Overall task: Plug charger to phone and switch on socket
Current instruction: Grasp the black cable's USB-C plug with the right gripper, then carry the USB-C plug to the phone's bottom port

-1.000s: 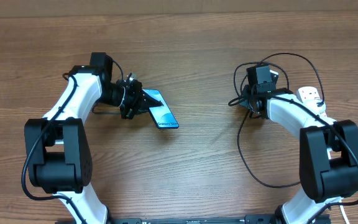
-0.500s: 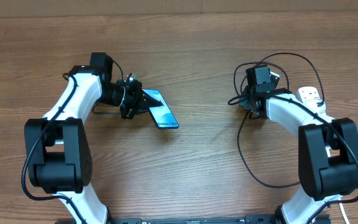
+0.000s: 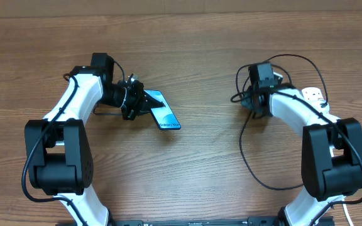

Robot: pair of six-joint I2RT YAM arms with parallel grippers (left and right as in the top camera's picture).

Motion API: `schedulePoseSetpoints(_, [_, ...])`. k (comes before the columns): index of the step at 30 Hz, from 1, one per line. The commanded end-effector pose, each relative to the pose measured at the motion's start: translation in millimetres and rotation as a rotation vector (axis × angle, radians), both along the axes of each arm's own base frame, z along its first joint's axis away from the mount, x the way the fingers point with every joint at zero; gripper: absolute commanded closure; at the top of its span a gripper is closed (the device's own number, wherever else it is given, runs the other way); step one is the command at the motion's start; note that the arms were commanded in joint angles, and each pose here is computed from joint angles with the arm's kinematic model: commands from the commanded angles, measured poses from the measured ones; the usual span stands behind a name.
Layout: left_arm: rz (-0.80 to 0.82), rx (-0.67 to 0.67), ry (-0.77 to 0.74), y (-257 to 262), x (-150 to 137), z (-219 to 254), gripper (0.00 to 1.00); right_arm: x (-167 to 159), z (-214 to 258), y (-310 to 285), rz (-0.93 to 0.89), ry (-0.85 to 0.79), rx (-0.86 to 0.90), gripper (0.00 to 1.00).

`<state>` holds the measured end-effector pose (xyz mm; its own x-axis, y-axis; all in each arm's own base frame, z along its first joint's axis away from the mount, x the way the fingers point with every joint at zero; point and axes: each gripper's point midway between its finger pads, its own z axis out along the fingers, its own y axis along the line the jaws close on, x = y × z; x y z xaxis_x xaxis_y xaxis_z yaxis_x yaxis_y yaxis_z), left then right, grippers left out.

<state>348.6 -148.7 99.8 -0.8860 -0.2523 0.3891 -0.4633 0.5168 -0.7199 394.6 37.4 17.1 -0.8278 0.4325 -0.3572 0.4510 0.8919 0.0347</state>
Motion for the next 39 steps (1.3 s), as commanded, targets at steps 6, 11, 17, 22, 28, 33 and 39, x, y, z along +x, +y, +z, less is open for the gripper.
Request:
schedulePoseSetpoints(6, [-0.002,-0.027,-0.025,-4,5,6,0.96,34,123,39,0.162,-0.132,0.175,0.96])
schedulePoseSetpoints(11, [-0.004,-0.061,-0.076,-6,13,11,0.96,15,174,63,0.316,-0.192,0.285,0.96])
schedulePoseSetpoints(17, [-0.031,-0.328,-0.279,-11,33,56,0.96,-75,185,110,0.595,0.032,0.526,0.96])
schedulePoseSetpoints(22, [-0.059,-0.549,-0.473,0,47,100,0.96,-145,168,146,0.779,0.257,0.591,0.96])
schedulePoseSetpoints(28, [-0.084,-0.593,-0.541,3,48,110,0.96,-186,149,197,0.972,0.314,0.574,0.96])
schedulePoseSetpoints(33, [-0.107,-0.571,-0.584,-2,48,107,0.96,-183,154,233,1.085,0.202,0.571,0.96])
schedulePoseSetpoints(39, [-0.133,-0.513,-0.574,-18,47,96,0.96,-158,150,239,1.036,0.097,0.462,0.96])
